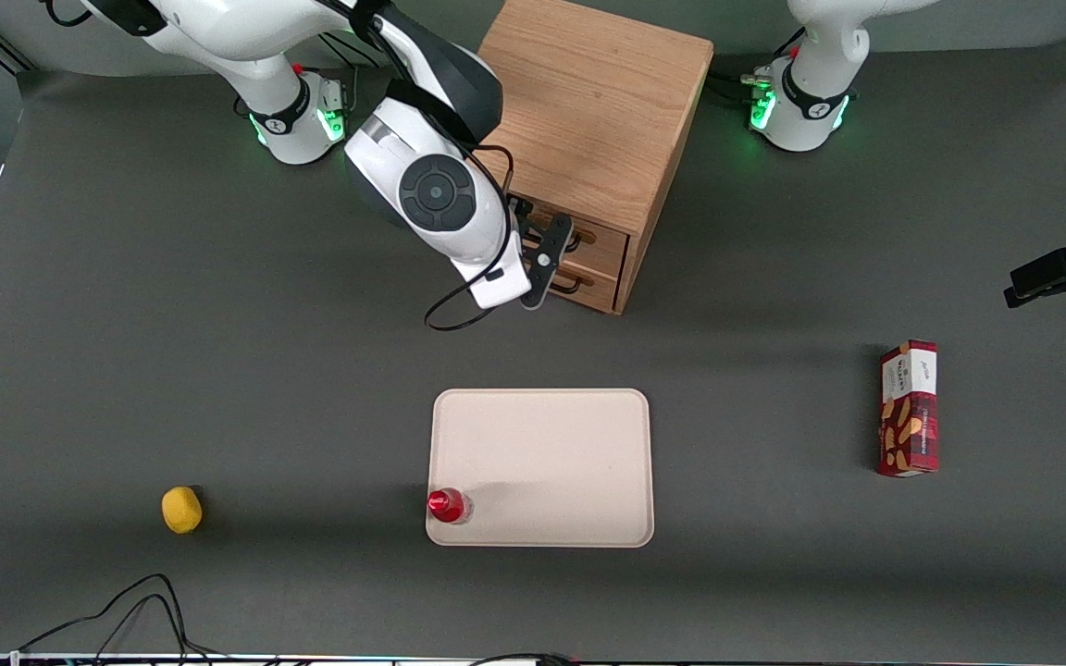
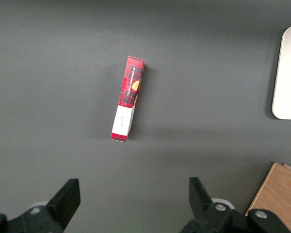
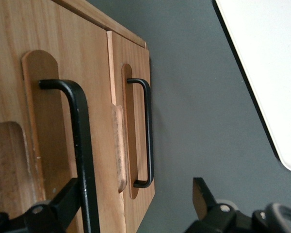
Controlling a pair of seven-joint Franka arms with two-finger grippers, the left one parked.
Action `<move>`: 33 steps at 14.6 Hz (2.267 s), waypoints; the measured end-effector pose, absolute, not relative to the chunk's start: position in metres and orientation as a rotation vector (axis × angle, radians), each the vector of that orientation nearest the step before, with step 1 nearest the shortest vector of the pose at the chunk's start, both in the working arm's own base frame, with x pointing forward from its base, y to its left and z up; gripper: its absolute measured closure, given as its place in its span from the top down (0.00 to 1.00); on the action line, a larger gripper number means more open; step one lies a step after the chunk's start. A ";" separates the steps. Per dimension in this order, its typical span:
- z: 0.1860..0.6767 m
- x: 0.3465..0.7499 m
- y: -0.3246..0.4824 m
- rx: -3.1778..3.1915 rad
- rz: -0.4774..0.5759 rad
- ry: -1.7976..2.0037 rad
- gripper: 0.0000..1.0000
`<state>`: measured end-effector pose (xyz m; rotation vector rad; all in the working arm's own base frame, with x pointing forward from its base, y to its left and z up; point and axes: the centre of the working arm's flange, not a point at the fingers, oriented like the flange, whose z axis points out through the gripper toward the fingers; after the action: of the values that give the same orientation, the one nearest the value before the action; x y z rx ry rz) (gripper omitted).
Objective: Open upper drawer
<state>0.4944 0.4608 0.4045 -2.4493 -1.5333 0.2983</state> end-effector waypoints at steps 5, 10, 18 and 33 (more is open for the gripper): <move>0.394 0.495 0.463 -2.453 0.301 -1.556 1.00; 0.389 0.512 0.450 -2.475 0.268 -1.552 1.00; 0.385 0.541 0.431 -2.501 0.201 -1.528 1.00; 0.389 0.599 0.385 -2.544 0.110 -1.519 1.00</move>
<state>0.5990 0.3855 0.3892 -2.5443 -1.5189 0.1099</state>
